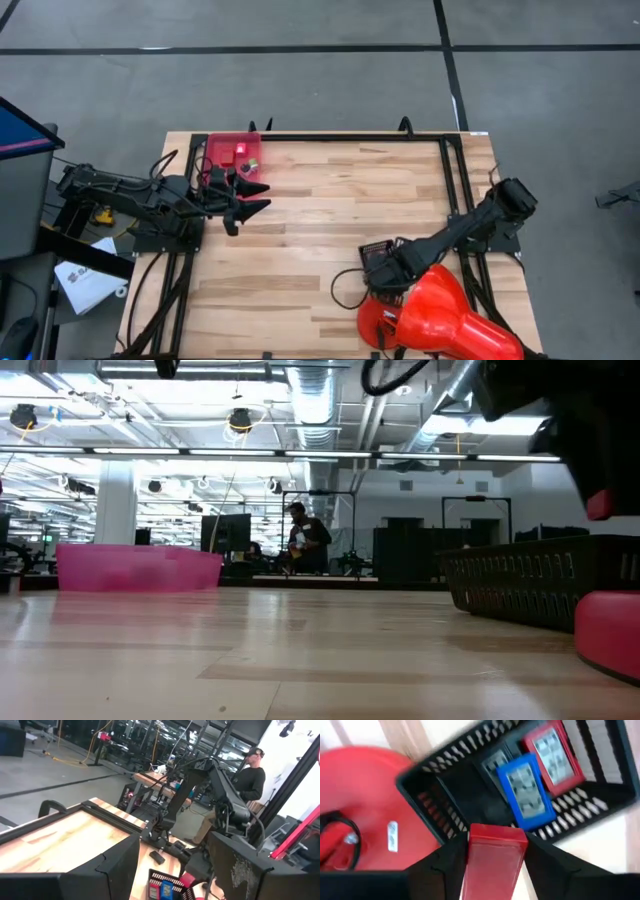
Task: Pick & Place Office items
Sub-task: Put the red digital timer into the black bin, then put the black digital timer into the black bin
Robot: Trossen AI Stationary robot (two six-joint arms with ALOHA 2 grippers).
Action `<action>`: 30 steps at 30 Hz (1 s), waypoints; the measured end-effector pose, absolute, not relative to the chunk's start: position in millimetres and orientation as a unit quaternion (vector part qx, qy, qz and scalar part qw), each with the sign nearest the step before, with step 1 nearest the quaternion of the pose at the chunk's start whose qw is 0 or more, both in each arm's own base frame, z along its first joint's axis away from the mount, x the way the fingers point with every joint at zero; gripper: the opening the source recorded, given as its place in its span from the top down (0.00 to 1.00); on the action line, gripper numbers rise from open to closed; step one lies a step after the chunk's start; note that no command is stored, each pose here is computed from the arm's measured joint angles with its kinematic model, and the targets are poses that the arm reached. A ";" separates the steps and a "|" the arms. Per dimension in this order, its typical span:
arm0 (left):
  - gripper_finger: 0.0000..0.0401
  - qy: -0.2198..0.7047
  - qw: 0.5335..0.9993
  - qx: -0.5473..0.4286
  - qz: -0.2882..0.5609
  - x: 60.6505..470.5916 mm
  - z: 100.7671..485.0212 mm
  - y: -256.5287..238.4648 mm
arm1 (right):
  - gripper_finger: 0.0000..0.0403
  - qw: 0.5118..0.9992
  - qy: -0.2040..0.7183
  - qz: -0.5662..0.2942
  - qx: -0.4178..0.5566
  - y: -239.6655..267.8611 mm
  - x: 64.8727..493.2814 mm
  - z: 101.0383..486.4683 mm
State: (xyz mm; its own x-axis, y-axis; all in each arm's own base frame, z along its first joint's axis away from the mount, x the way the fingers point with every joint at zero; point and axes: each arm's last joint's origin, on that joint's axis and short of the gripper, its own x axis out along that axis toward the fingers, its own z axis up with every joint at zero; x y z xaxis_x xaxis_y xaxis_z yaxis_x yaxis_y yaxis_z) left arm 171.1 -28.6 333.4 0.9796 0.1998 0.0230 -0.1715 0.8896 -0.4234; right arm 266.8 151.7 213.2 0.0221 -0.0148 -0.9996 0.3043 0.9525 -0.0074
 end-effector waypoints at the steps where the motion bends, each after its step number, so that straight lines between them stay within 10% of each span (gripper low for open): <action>1: 0.42 -0.033 0.971 -0.218 0.095 171.1 333.3 -28.6 | 0.55 0.712 0.687 -0.105 0.103 149.8 269.2 212.0; 15: 0.42 -0.036 0.965 -0.241 0.095 171.1 333.5 -28.6 | 0.69 0.727 0.677 -0.078 0.082 127.3 280.9 205.0; 30: 0.42 -0.037 0.967 -0.225 0.109 171.2 333.3 -27.8 | 0.54 0.630 0.407 -0.459 0.476 98.8 204.0 232.0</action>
